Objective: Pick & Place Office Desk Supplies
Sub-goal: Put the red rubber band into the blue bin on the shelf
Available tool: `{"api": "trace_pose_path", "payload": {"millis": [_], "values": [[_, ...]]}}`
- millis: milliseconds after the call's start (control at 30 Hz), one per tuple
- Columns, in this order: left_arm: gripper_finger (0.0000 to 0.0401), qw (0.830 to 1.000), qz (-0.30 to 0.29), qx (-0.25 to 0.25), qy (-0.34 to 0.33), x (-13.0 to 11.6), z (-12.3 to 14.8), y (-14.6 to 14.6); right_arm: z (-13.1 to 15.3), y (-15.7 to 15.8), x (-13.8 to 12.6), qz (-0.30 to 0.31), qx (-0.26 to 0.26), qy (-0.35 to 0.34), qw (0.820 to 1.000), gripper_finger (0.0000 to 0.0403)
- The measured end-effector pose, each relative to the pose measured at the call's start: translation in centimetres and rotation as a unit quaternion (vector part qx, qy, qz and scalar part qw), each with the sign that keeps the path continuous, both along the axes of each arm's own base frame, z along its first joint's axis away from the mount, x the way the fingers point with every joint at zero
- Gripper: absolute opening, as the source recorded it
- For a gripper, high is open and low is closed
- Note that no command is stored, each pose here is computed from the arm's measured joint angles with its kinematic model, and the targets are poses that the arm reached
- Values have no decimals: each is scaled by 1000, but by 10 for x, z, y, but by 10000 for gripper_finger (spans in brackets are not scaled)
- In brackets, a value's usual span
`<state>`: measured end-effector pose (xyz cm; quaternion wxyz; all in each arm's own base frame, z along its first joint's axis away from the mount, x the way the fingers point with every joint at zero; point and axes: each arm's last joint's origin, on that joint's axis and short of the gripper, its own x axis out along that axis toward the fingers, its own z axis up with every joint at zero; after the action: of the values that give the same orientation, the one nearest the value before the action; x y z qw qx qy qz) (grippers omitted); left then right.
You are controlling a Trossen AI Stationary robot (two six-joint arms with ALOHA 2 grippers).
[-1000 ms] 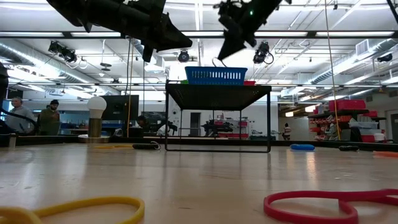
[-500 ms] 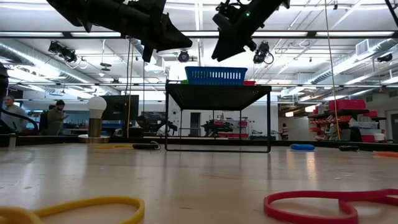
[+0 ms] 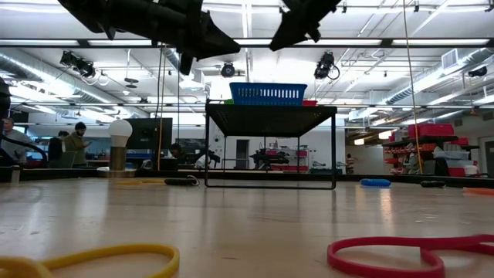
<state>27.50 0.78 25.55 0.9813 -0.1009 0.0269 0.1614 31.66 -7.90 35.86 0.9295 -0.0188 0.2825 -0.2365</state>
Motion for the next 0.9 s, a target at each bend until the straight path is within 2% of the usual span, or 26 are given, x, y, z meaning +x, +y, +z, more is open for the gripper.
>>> {"api": "trace_pose_path", "payload": {"millis": [100, 267, 367, 533, 700, 900], "values": [[9, 1000, -5, 4, 0, 0, 0, -1, -6, 3, -15, -1, 3, 4, 1000, 9], [9, 1000, 0, 4, -4, 0, 1, 0, -11, 14, -44, -21, 9, -36, 999, 16], [9, 1000, 1, 4, -4, 0, 1, 0, -12, 22, -64, -33, 18, -59, 998, 6], [9, 1000, 1, 3, -6, 0, 1, 0, -23, 32, -95, -78, 33, -87, 993, 10], [9, 1000, 1, 3, -12, 0, 2, 0, -53, 35, -115, -125, 83, -96, 984, 4], [9, 1000, 2, -4, -14, 0, 2, 0, -98, 35, -122, -188, 156, -86, 966, 7]]}}
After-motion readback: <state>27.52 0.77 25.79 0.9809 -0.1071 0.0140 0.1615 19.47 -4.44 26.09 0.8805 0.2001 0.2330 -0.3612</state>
